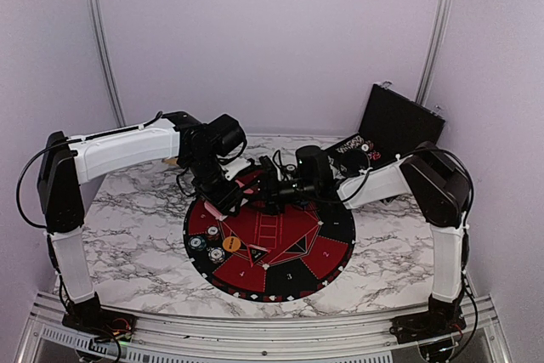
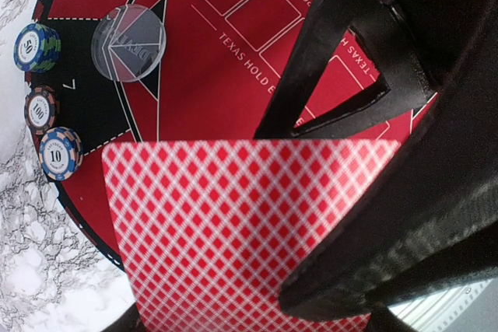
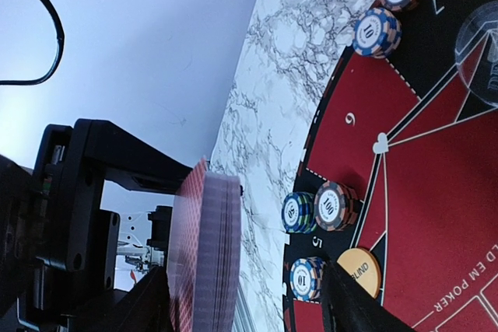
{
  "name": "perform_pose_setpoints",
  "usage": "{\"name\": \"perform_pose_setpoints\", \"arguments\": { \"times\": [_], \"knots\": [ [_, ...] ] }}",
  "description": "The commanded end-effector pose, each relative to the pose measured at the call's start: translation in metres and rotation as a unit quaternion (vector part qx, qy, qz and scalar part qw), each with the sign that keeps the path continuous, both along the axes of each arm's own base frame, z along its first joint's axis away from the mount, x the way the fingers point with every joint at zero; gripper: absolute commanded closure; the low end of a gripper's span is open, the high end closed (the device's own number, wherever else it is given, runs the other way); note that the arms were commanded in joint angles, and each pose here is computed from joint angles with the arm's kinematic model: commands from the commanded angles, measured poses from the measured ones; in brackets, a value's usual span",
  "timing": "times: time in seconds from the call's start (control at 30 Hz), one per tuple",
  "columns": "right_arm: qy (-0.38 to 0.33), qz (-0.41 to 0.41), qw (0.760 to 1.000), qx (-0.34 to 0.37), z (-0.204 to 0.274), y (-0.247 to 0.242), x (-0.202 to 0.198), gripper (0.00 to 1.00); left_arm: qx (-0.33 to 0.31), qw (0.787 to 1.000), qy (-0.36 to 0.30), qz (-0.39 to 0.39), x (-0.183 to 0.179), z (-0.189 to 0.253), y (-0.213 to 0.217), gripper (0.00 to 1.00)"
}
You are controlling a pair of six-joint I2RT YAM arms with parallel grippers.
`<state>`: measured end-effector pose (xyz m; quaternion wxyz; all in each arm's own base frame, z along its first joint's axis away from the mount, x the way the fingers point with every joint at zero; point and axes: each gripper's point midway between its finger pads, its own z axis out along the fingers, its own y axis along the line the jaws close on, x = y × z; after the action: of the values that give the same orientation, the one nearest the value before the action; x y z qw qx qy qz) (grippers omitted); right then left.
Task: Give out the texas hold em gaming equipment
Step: Pick up the poker card from the face-down deck piles.
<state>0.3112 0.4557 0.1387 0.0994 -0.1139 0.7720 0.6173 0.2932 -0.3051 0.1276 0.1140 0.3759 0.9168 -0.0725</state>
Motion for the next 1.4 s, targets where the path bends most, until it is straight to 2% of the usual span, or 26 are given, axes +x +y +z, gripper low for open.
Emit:
{"name": "perform_pose_setpoints", "arguments": {
  "times": [0.0, 0.4, 1.37],
  "knots": [
    [-0.019, 0.009, 1.000, 0.015, 0.013, 0.011, 0.000, 0.35, -0.023, 1.000, -0.015, -0.004, 0.004, 0.017, -0.005, 0.66],
    [-0.027, -0.007, 1.000, -0.012, 0.006, 0.006, 0.007, 0.36, -0.025, 1.000, -0.017, -0.003, 0.004, 0.020, -0.004, 0.67],
    [-0.038, -0.029, 0.999, -0.015, 0.015, -0.009, 0.015, 0.39, -0.020, 1.000, -0.017, -0.003, 0.004, 0.017, -0.002, 0.67]
  ]
}}
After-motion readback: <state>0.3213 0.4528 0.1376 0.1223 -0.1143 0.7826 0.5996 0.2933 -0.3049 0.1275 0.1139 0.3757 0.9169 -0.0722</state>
